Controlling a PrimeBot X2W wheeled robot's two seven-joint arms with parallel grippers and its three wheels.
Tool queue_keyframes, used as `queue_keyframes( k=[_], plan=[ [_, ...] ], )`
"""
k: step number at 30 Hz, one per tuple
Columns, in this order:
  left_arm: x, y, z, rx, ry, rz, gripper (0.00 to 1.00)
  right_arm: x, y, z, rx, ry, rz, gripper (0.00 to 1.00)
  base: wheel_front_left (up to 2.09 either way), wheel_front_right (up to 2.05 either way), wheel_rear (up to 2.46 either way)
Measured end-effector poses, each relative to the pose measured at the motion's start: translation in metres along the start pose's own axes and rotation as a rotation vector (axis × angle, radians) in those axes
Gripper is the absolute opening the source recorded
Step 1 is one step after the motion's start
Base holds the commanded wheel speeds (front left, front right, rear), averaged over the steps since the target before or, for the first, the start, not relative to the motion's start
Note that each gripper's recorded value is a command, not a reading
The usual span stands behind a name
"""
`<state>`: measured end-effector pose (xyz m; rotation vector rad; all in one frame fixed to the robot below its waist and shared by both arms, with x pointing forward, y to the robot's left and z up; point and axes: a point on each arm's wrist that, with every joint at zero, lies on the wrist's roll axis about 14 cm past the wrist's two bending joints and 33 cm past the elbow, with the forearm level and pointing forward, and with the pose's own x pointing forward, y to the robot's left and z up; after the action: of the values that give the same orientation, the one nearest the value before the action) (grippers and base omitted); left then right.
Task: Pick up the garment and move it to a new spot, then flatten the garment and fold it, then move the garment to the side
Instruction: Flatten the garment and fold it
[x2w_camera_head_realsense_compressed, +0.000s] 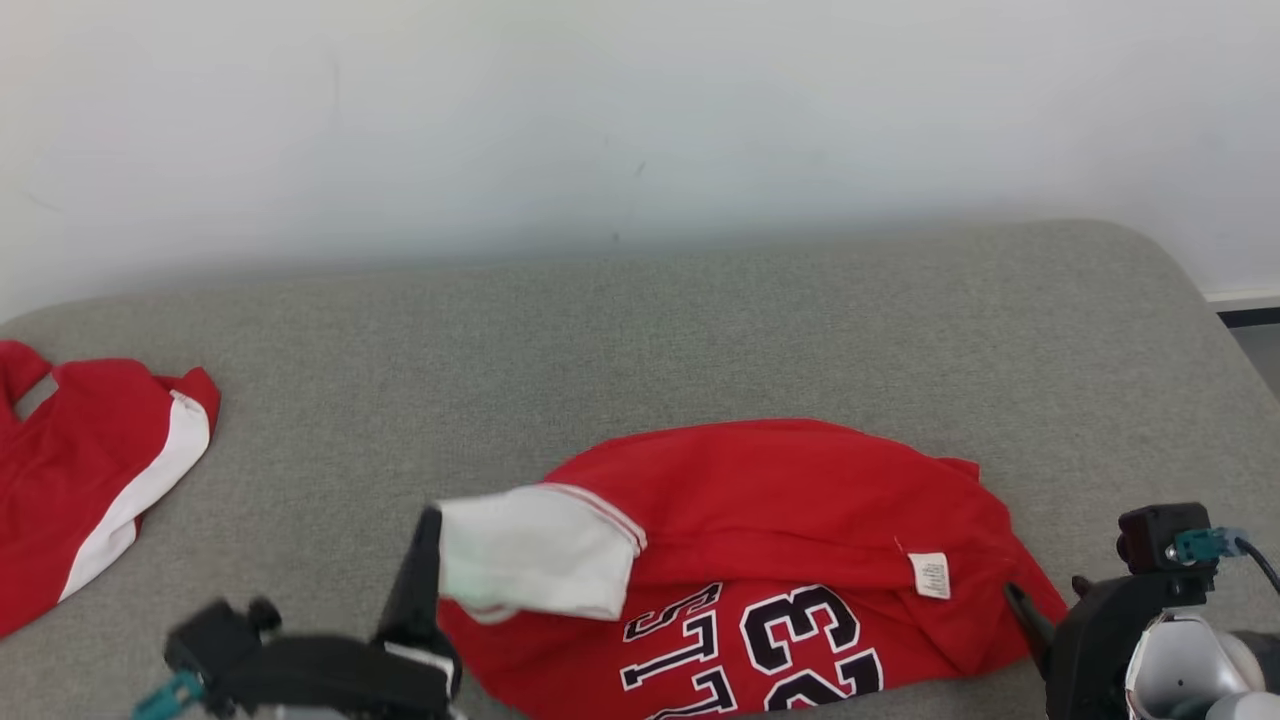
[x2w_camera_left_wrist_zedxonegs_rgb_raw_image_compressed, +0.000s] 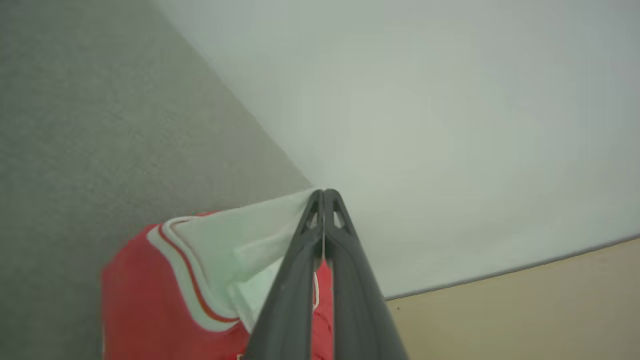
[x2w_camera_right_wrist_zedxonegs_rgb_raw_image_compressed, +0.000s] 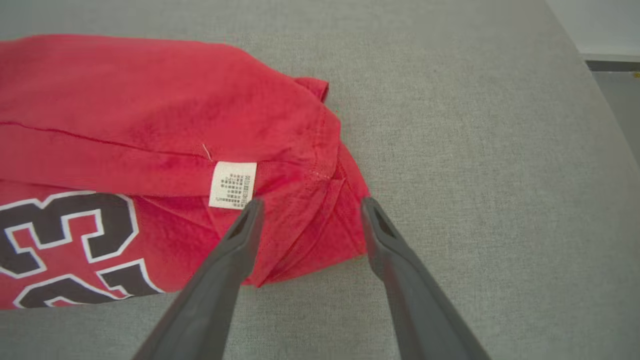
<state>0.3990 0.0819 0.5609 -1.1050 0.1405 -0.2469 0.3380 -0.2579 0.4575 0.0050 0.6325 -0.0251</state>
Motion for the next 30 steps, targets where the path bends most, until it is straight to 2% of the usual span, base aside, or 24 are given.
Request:
queue_keyframes(
  k=[4,9,13,19,20,21,22,26,27,30],
  plan=[
    [-0.024,0.041,-0.025,-0.062,0.037,0.123,0.00,0.000,0.000,-0.013,0.058,0.057,-0.019,1.00,0.00,0.00,0.00],
    [-0.047,0.070,-0.056,-0.091,0.078,0.231,0.00,-0.004,-0.006,-0.016,0.094,0.065,-0.084,1.00,0.00,0.00,0.00],
    [-0.048,0.079,-0.061,-0.099,0.074,0.257,0.00,0.003,-0.011,-0.001,0.073,0.020,-0.116,1.00,0.00,0.00,0.00],
    [-0.036,0.078,-0.050,-0.062,0.057,0.235,0.00,0.029,0.001,-0.005,0.089,0.121,-0.094,1.00,0.00,0.00,0.00],
    [-0.035,0.078,-0.049,-0.060,0.055,0.234,0.00,0.033,0.002,-0.005,0.086,0.127,-0.093,0.91,0.00,0.00,0.00],
    [-0.035,0.078,-0.048,-0.057,0.053,0.234,0.00,0.037,0.004,-0.004,0.085,0.132,-0.092,0.89,0.00,0.00,0.00],
    [-0.034,0.079,-0.047,-0.054,0.053,0.236,0.00,0.040,0.004,-0.003,0.083,0.134,-0.093,0.81,0.00,0.00,0.00],
    [-0.031,0.080,-0.045,-0.055,0.051,0.236,0.00,0.050,0.002,-0.015,0.068,0.190,-0.113,0.74,0.00,0.00,0.00],
    [-0.031,0.081,-0.045,-0.056,0.051,0.239,0.00,0.052,0.004,-0.019,0.073,0.204,-0.111,0.68,0.00,0.00,0.00],
    [-0.031,0.084,-0.045,-0.059,0.051,0.244,0.00,0.057,0.004,-0.022,0.076,0.216,-0.114,0.66,0.00,0.00,0.00]
  ],
)
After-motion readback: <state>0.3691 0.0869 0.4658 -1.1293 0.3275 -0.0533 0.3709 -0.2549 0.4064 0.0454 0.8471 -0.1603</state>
